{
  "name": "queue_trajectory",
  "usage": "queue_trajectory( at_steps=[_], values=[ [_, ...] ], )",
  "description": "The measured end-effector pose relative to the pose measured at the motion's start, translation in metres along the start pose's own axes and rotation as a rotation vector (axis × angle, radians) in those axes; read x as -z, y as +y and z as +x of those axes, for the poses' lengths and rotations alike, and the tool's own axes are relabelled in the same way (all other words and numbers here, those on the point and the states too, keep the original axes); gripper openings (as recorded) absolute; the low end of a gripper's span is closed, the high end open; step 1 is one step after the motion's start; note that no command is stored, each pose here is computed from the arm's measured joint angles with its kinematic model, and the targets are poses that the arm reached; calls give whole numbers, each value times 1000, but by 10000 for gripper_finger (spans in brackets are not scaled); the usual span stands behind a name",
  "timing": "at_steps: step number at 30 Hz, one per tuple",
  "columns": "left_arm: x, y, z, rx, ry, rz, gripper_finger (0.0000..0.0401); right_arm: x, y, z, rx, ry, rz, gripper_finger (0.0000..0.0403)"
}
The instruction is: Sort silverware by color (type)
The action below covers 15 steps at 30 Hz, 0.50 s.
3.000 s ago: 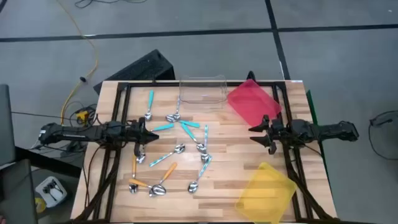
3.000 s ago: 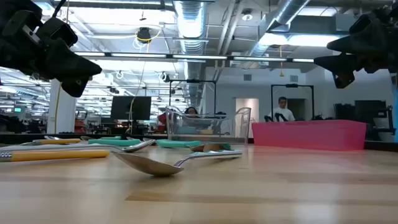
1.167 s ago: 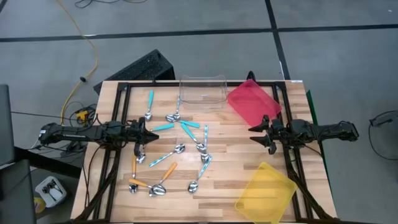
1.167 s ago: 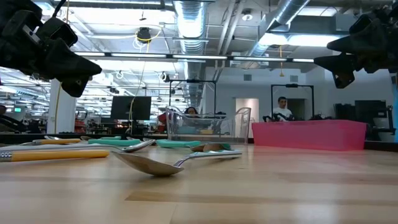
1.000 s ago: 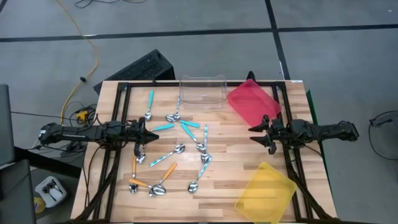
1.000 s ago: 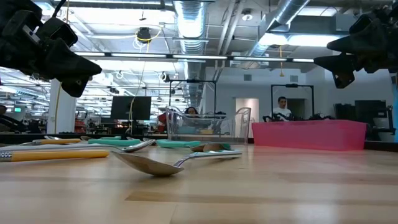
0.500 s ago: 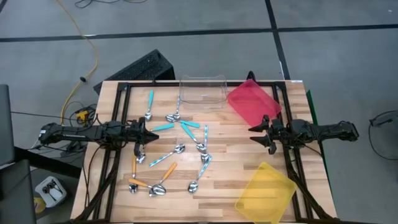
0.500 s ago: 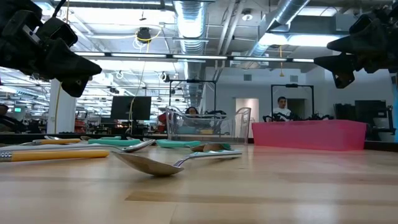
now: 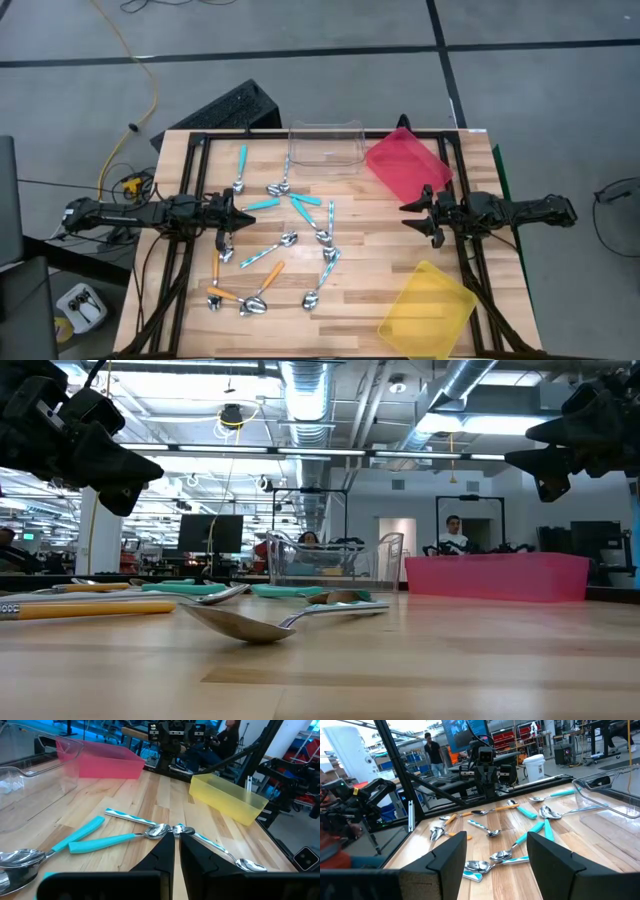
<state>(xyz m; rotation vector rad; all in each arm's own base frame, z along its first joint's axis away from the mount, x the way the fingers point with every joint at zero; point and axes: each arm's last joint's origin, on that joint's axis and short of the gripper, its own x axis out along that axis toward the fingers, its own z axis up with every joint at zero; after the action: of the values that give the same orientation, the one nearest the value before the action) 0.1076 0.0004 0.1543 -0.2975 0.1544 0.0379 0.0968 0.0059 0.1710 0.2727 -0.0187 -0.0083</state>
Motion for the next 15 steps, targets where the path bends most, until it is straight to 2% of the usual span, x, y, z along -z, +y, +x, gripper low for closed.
queue_trajectory(
  at_steps=[5, 11, 15],
  values=[
    [0, 0, 0, 0, 0, 0, 13, -1, 0, 0, 4, -14, -27, 232],
    [0, 0, 0, -1, -4, 7, 13, -13, 3, -1, -31, -146, 82, 232],
    [-1, 0, 0, -17, -10, -9, 13, -18, 4, -2, -35, -198, 92, 232]
  ],
)
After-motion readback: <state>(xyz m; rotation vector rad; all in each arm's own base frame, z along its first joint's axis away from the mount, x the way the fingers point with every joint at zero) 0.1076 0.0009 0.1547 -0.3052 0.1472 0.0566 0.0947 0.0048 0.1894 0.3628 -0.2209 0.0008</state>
